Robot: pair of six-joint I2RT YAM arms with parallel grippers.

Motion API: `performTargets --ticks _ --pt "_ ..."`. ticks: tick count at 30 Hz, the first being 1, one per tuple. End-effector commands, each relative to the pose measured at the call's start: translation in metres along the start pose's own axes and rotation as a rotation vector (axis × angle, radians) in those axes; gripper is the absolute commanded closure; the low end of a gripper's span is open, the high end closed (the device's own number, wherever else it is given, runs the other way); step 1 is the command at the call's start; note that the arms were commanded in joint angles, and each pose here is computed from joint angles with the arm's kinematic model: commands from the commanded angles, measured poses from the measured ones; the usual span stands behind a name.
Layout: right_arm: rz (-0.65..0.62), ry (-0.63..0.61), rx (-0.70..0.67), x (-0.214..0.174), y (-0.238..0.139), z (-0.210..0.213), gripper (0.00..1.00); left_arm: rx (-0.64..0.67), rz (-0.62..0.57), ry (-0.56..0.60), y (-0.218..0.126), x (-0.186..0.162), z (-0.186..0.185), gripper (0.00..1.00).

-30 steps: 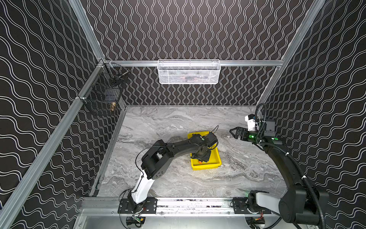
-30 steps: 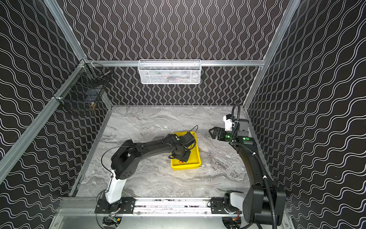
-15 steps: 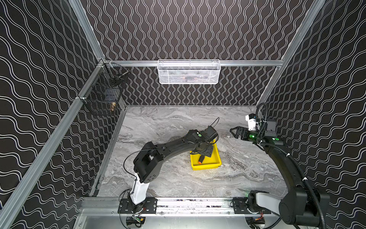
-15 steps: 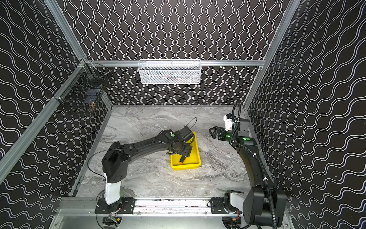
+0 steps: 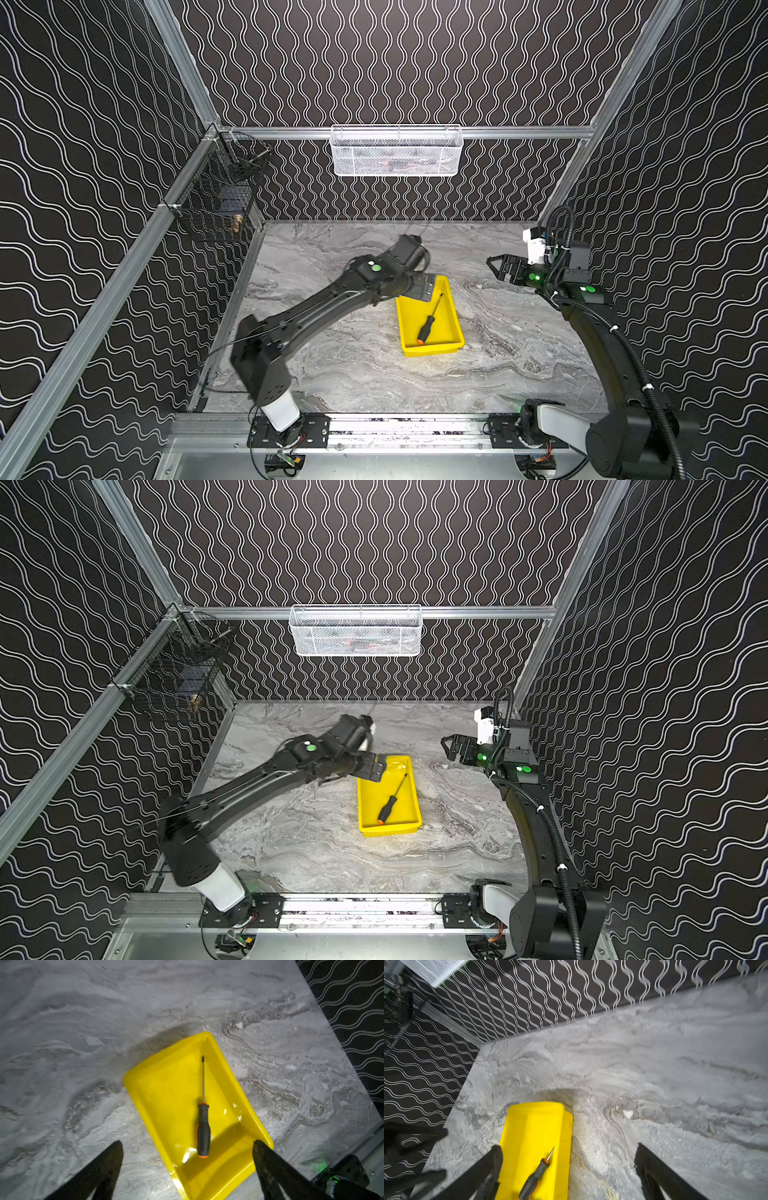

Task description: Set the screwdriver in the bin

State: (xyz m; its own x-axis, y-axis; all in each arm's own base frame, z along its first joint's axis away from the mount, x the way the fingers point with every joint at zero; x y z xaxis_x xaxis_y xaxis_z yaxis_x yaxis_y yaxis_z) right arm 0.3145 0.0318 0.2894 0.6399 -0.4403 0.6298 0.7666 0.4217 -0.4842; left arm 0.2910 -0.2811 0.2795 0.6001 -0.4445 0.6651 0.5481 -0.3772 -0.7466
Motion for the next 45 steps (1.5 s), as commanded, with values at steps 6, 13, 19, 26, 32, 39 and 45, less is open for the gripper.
performTargets --ticks 6,13,19,26,32,39,45 --pt "-0.246 0.010 -0.072 0.039 -0.022 0.006 0.01 0.263 -0.261 0.037 -0.061 0.002 0.079 0.01" --pt "-0.484 0.036 -0.137 0.048 -0.052 -0.002 0.01 0.645 -0.330 -0.021 -0.103 -0.034 0.135 0.01" --pt "-0.616 0.000 -0.282 0.044 -0.062 -0.023 0.01 0.786 -0.364 -0.072 -0.096 -0.075 0.178 0.01" --pt "-0.750 -0.154 -0.232 -0.001 -0.037 -0.061 0.01 0.808 -0.447 -0.046 -0.048 -0.117 0.210 0.01" --pt "-0.679 -0.202 -0.265 -0.028 -0.011 -0.087 0.01 0.817 -0.386 -0.030 -0.014 -0.159 0.220 0.01" --pt "-0.637 -0.199 -0.282 -0.054 0.014 -0.114 0.01 0.826 -0.330 -0.008 0.008 -0.191 0.227 0.01" --pt "-0.634 -0.203 -0.262 -0.069 0.031 -0.129 0.00 0.769 -0.324 0.002 0.031 -0.202 0.234 0.01"
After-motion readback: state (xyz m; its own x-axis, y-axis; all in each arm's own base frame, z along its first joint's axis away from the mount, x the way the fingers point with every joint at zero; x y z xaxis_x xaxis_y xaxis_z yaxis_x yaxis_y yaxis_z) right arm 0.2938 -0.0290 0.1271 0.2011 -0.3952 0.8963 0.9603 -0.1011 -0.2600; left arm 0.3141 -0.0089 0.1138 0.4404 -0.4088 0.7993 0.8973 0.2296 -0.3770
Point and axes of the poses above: each gripper's point midway between its finger pads, its own y axis out along the fingers, its own z axis along the line the jaws close on, x = y × z, the point moved 6 cm from there along -y, back along the fingers, and after that the axes turned 15 degrees about y, right-handed, at the moved point
